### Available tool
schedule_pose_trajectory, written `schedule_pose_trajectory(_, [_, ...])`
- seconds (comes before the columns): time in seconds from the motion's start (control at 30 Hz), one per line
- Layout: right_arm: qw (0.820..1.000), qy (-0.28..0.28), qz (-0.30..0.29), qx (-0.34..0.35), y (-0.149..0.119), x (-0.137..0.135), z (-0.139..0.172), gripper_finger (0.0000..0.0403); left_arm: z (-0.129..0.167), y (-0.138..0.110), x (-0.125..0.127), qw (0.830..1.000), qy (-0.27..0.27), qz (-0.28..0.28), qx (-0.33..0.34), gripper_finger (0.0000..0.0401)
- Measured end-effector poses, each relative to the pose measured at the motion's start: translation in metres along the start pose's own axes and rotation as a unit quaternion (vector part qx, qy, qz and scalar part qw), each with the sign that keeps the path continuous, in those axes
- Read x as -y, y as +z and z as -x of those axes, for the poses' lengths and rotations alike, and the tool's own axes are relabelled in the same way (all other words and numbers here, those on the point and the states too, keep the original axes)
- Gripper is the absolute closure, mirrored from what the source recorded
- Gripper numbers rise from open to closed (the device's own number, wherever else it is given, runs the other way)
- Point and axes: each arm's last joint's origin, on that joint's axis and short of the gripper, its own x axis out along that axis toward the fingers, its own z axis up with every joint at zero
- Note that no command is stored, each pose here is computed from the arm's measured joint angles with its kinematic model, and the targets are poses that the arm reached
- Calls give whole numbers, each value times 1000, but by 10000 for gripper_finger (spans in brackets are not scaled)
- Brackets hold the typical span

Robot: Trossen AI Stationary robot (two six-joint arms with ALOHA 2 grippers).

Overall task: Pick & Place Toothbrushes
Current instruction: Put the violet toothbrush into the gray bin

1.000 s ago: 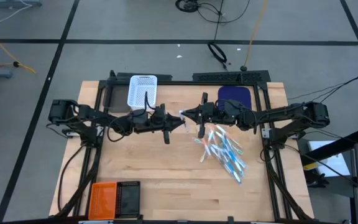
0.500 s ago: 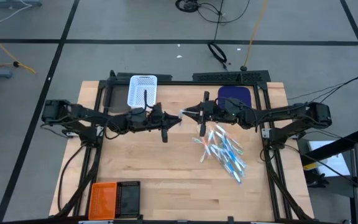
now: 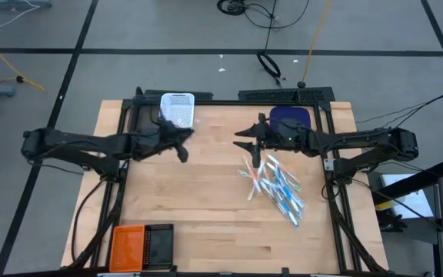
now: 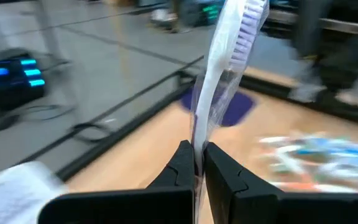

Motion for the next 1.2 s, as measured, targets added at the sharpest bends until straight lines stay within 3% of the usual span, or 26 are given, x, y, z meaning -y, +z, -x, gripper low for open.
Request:
schedule_pose_trajectory(0.37, [998,28,-19,-49,-30,-16,3,272,49,1,-49,982,187,30,-22,397])
schedule_pose_trajectory(0.83, [998,61,-14,-27,-42,-33,8,273,44,-22,-105,923,369,43,-97,397])
schedule_pose_trajectory(0.93, [997,65,-13,-27,-42,-35,8,273,42,-30,-118,914,385,58,-111,397])
schedule_pose_trajectory(1.2, [997,67,-10,-26,-42,-37,8,273,33,-42,-140,912,387,76,-109,397])
